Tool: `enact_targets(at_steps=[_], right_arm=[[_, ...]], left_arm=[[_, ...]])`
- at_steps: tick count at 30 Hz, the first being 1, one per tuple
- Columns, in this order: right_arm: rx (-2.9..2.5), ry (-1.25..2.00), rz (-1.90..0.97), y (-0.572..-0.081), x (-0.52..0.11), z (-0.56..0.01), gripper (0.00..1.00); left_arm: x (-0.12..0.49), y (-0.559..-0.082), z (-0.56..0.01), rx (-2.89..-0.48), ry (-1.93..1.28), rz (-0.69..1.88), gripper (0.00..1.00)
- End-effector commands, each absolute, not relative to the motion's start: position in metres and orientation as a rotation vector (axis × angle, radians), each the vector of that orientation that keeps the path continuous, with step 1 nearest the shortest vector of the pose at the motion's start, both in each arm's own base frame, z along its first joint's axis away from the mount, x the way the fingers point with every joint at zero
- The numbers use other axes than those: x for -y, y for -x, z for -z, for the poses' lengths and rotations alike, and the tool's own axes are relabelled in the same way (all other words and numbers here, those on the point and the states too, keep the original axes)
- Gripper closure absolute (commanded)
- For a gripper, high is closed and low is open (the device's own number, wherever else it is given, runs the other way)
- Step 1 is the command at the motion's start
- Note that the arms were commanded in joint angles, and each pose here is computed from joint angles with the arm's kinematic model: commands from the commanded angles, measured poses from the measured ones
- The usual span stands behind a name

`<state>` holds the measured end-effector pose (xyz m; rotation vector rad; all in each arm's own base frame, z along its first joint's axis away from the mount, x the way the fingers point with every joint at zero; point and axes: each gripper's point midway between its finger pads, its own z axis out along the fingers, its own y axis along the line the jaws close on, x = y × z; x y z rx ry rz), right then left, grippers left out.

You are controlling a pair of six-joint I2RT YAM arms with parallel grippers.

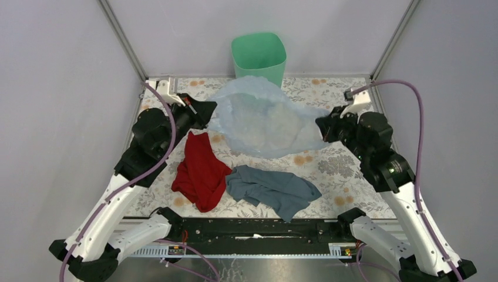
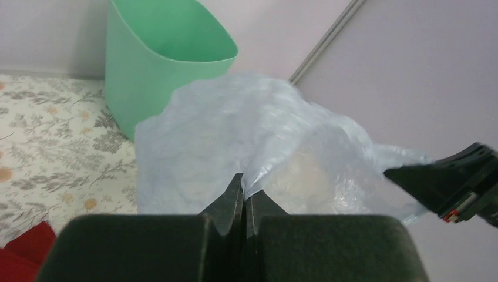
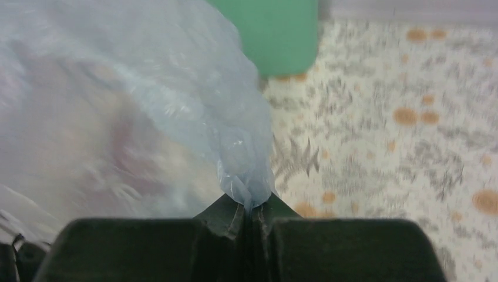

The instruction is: Put the trash bags into the trash bin

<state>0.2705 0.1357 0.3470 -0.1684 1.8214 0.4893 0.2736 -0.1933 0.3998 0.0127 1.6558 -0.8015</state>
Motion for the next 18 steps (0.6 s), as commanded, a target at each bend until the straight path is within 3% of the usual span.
enact_targets(at_steps=[1, 7, 14, 18], right_arm=[[-2.047, 0.145, -0.486, -0.26, -0.137, -0.271, 0.97], [-1.943, 0.266, -0.708, -0.251, -0.171, -0.305, 0.96], [-1.815, 0.34, -1.095, -0.255, -0.228, -0.337, 0.93], [-1.743, 0.387, -1.311, -0.25, -0.255, -0.356, 0.92]], left_arm=[[0.18, -0.276, -0.322, -1.897, -0.001, 0.634, 1.0], [0.181, -0.255, -0.361, -1.81, -0.061, 0.725, 1.0], [0.252, -0.244, -0.393, -1.776, -0.154, 1.078, 1.0], [0.294, -0.242, -0.403, -1.768, -0.164, 1.102, 1.0]])
